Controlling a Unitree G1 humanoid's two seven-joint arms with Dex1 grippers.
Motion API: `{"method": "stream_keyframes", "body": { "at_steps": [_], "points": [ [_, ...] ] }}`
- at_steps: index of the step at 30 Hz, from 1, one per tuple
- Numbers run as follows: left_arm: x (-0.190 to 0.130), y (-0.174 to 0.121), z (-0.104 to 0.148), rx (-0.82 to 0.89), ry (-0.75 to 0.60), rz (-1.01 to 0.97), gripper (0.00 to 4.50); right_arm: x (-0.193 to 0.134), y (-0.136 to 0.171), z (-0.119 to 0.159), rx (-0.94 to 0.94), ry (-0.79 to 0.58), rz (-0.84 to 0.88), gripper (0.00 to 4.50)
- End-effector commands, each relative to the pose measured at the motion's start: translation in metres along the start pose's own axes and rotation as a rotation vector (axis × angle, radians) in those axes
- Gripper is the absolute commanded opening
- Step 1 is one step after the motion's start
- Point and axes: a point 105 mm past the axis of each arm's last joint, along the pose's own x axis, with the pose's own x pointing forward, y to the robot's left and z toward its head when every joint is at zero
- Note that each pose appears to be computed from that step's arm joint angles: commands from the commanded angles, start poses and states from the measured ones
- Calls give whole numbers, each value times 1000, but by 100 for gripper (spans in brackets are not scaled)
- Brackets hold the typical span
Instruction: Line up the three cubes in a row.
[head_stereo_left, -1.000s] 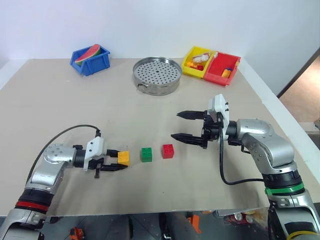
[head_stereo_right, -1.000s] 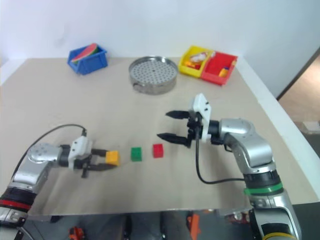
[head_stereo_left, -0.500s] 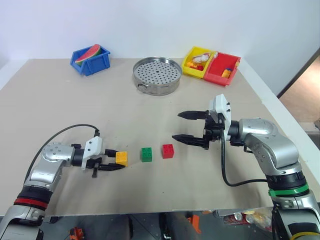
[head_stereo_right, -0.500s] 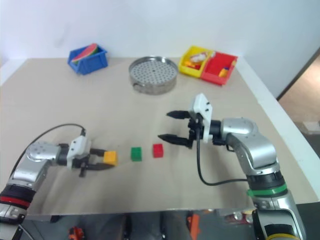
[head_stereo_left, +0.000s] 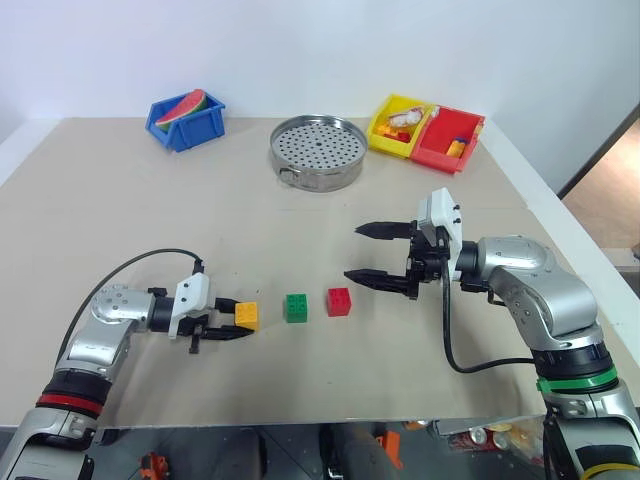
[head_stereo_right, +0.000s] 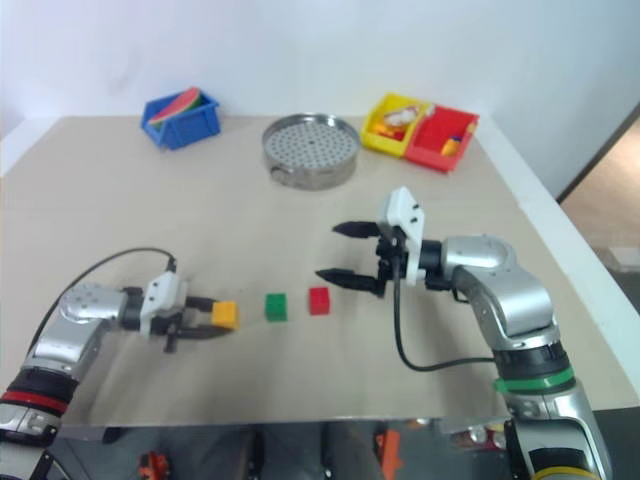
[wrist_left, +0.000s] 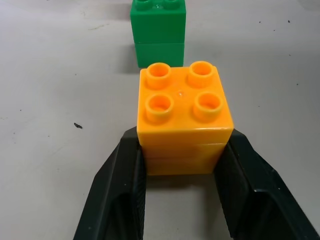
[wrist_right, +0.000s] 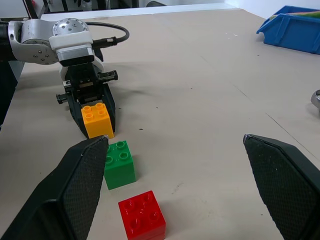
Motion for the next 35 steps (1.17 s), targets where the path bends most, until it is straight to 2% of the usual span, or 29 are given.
{"method": "stream_keyframes", "body": {
  "at_steps": [1, 5, 6, 10, 14, 19, 24, 27, 35],
  "points": [
    [0, 3, 1, 15, 14, 2, 304, 0, 3, 11, -46, -15, 10, 450],
    [-2, 6, 7, 55, 23, -1, 436, 2, 5, 10, -42, -18, 18, 450],
    [-4, 8, 10, 66, 22, -1, 444, 2, 6, 10, -42, -19, 21, 450],
    [-21, 6, 33, 79, 8, -18, 444, 1, 6, 13, -40, -28, 21, 450],
    [-40, -1, 60, 15, -21, -1, 444, -3, 3, 15, -56, -32, 6, 450],
    [-56, 22, 84, -82, -120, 217, 444, -10, -10, 15, -62, -34, -64, 450],
    [-65, 62, 59, -64, -119, 618, 444, -9, -42, -18, -60, -23, -285, 450],
    [-70, 73, 39, -68, -87, 790, 444, -11, -51, -33, -48, -17, -363, 450],
    [-75, 67, 18, -104, -84, 946, 444, -22, -53, -45, -11, -36, -463, 450]
  ]
}}
